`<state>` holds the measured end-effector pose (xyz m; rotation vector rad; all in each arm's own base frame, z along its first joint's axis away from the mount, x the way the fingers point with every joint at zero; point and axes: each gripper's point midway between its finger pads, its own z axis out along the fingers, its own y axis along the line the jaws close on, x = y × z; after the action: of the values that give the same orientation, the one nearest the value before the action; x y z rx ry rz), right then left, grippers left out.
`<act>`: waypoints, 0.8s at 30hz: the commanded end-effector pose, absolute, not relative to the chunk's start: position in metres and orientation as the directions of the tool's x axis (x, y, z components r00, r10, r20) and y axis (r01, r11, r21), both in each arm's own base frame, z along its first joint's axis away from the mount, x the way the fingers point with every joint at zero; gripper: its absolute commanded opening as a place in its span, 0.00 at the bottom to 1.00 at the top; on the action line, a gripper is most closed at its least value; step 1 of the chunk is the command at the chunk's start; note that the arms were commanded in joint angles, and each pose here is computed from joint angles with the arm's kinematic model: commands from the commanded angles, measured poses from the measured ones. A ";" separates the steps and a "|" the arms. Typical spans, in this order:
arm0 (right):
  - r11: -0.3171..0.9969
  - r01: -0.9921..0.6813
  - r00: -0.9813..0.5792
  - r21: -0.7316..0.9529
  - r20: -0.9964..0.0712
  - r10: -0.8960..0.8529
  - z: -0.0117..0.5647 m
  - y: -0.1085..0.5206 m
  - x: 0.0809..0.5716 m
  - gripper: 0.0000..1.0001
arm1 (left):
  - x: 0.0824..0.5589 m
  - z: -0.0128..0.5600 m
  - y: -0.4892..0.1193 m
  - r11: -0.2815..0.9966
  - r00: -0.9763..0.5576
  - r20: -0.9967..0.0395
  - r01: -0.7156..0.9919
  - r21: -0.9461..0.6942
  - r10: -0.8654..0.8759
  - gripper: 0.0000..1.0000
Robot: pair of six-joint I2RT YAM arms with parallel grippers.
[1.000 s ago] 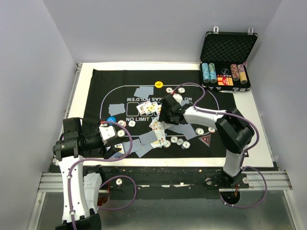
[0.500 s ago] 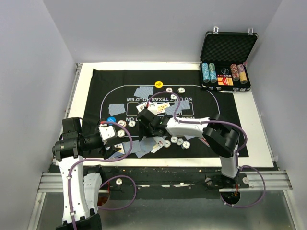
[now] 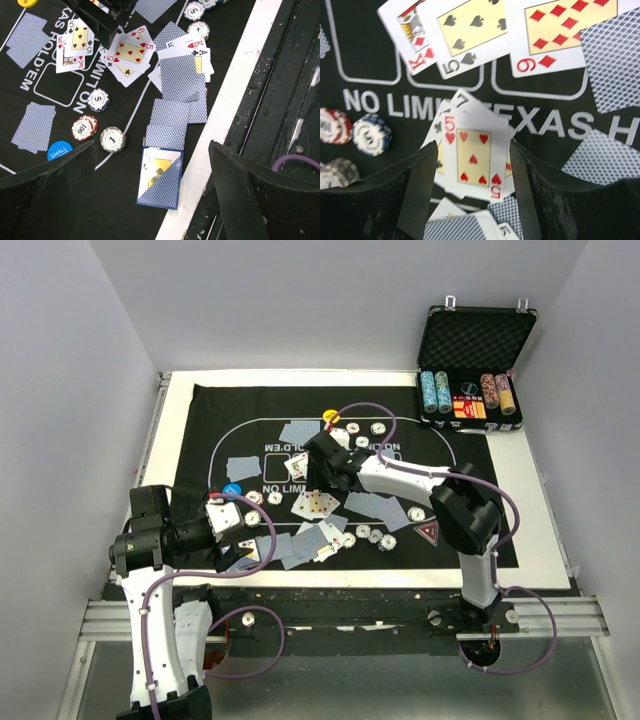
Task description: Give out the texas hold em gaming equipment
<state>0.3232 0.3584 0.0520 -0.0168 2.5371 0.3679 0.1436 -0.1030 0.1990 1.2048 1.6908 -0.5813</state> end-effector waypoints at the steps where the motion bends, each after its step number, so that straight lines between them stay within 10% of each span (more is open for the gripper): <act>1: 0.985 -0.082 -0.851 0.152 -0.525 0.010 0.014 0.345 0.327 0.68 | 0.142 0.210 -0.106 0.394 -0.038 -0.898 0.906 0.154 0.439 0.99; 24: 0.956 -0.256 -0.884 0.140 -0.434 -0.173 -0.020 0.360 0.205 0.60 | 0.139 0.207 -0.106 0.394 -0.041 -0.895 0.906 0.155 0.445 0.99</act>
<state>0.2636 0.3949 0.0238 -0.2312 2.4961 0.4069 0.1422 -0.1033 0.1992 1.2057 1.6895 -0.5792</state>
